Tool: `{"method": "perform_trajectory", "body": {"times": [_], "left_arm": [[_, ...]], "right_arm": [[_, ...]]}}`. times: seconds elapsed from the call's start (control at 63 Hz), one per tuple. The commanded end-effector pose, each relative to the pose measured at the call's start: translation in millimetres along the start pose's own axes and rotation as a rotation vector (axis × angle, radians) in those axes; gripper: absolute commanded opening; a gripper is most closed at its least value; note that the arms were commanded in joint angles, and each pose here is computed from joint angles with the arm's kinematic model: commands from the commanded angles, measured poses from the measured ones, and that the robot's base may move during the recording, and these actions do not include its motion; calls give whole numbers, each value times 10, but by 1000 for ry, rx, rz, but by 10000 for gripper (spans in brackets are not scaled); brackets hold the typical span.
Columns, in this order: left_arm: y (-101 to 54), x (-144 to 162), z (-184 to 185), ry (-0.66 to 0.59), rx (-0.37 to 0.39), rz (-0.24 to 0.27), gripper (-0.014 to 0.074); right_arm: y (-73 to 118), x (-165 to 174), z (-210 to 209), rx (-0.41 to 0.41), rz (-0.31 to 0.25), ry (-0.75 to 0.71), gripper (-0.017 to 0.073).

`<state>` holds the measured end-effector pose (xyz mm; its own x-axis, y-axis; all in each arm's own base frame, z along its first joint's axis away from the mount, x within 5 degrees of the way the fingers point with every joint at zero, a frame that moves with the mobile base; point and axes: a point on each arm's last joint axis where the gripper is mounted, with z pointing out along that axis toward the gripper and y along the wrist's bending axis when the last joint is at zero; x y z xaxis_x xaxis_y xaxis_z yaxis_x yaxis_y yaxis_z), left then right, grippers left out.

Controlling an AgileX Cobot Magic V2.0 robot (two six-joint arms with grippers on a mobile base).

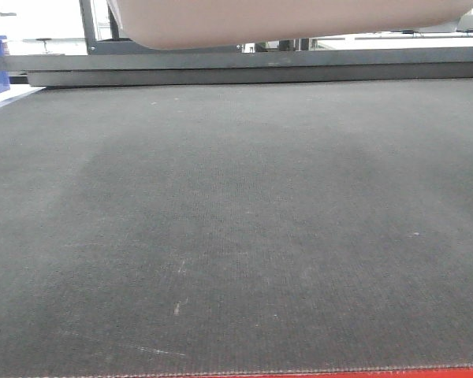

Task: Grab white bin and place on right shelf
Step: 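Lift the pink bin off the table with both grippers, then hold the bin raised while the base turns away from the table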

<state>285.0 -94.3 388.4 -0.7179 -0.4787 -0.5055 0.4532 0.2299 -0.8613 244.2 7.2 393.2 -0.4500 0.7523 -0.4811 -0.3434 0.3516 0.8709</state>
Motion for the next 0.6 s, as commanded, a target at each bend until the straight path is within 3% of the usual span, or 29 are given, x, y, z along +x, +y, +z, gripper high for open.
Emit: {"method": "perform_trajectory", "body": {"times": [0.0,0.587], "left_arm": [[-549,123,3,100,333,-7,-127],[-549,123,3,100,333,-7,-127]], "right_arm": [[473,199,-54,-299,-21,189,65],[463,190,-48,-290,-19,180,65]]}}
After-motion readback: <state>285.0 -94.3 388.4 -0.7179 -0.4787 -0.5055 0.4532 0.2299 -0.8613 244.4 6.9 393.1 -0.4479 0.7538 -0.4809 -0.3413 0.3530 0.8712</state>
